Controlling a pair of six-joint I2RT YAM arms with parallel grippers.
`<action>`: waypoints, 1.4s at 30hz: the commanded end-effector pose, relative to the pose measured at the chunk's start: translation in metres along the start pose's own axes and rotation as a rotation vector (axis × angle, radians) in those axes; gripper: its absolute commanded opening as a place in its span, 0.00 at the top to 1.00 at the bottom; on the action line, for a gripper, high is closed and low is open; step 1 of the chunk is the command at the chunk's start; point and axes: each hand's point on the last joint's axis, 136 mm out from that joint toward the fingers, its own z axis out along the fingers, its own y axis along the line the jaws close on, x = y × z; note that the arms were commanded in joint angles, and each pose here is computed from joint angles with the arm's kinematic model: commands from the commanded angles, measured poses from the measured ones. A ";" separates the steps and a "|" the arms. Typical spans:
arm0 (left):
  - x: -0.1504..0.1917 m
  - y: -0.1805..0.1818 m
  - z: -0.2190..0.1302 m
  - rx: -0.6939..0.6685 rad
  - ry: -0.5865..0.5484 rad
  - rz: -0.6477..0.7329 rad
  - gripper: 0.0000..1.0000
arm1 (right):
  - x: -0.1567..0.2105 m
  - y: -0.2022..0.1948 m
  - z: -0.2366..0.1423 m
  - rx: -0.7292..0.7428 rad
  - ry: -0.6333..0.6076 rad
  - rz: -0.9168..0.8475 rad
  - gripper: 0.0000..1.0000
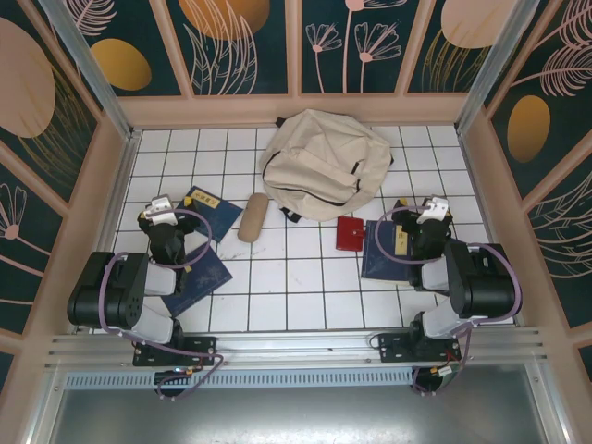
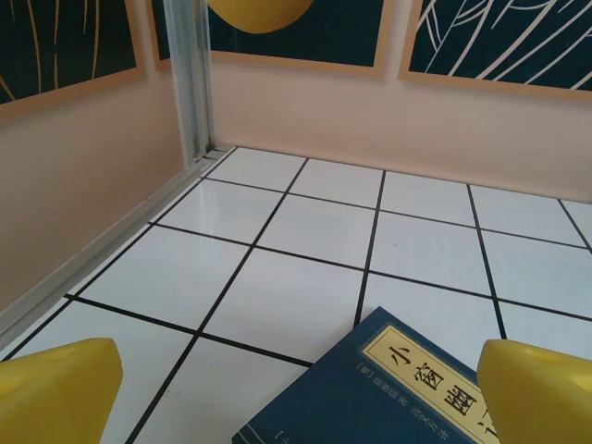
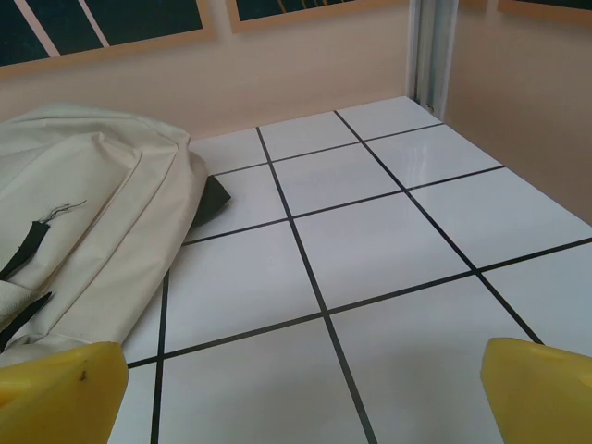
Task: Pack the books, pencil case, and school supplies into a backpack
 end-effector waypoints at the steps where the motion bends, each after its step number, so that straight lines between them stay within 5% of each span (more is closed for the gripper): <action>1: -0.012 0.002 0.004 -0.011 -0.044 -0.001 0.01 | -0.015 0.005 0.004 -0.017 -0.054 -0.003 0.01; 27: -0.014 0.002 0.003 -0.013 -0.053 -0.004 0.01 | -0.017 0.003 0.002 -0.009 -0.063 -0.003 0.01; 37: -0.060 0.017 -0.003 -0.115 -0.066 -0.075 0.01 | -0.083 0.003 -0.021 0.071 -0.161 0.008 0.01; 42: -0.079 0.005 0.008 -0.106 0.054 -0.275 0.01 | -0.105 0.008 -0.008 0.104 -0.015 0.150 0.01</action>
